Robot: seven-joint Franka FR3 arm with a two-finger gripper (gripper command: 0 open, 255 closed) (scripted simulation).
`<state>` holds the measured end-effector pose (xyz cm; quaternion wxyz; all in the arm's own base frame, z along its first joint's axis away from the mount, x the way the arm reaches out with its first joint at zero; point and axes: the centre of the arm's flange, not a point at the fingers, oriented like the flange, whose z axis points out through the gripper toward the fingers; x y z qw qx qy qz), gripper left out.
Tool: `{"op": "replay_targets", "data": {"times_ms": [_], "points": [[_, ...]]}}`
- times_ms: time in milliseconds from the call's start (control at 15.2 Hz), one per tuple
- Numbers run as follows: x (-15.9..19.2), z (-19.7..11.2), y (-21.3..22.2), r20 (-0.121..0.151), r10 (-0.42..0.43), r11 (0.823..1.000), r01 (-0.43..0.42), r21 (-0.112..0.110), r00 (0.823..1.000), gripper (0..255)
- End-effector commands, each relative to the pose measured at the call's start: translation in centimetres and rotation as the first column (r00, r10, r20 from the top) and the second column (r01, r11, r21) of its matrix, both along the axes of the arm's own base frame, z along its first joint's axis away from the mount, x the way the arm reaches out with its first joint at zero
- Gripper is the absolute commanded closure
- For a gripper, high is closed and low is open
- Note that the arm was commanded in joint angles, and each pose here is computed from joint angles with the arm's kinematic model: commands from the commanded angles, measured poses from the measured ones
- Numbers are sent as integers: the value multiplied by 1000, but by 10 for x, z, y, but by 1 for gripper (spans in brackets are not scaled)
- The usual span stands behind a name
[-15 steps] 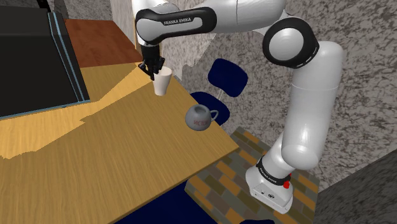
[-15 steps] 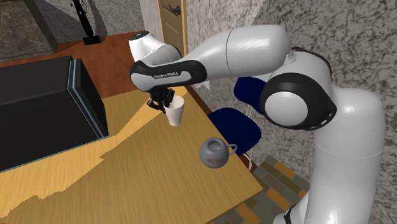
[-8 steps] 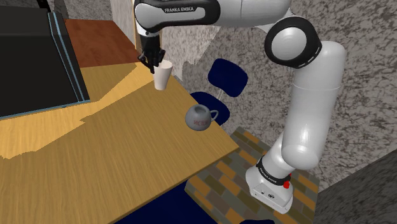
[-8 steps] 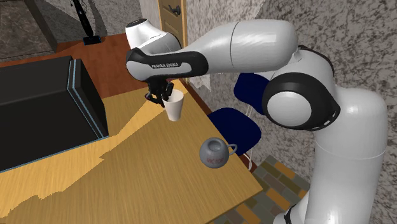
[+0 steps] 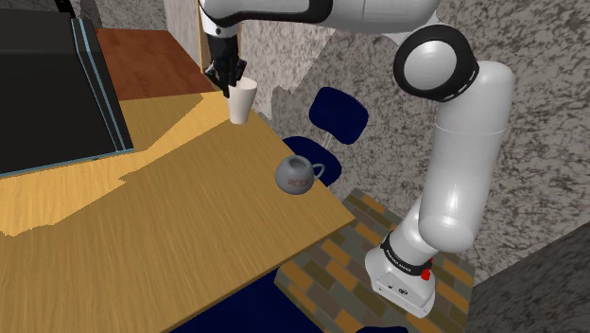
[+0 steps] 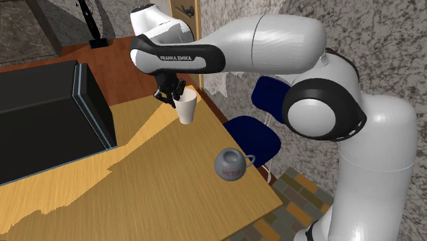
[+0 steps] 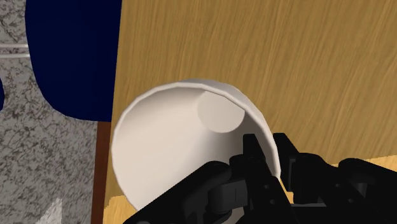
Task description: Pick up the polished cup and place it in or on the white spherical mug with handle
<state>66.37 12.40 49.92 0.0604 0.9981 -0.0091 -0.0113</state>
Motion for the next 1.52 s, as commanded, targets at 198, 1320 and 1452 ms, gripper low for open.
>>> {"op": "replay_targets", "data": {"times_ms": [198,1320,1452], "points": [[0,27,0,0,0,1000,0,0,1000,255],[-168,76,-20,0,0,1000,0,0,1000,255],[-194,80,-23,0,0,1000,0,0,1000,255]]}}
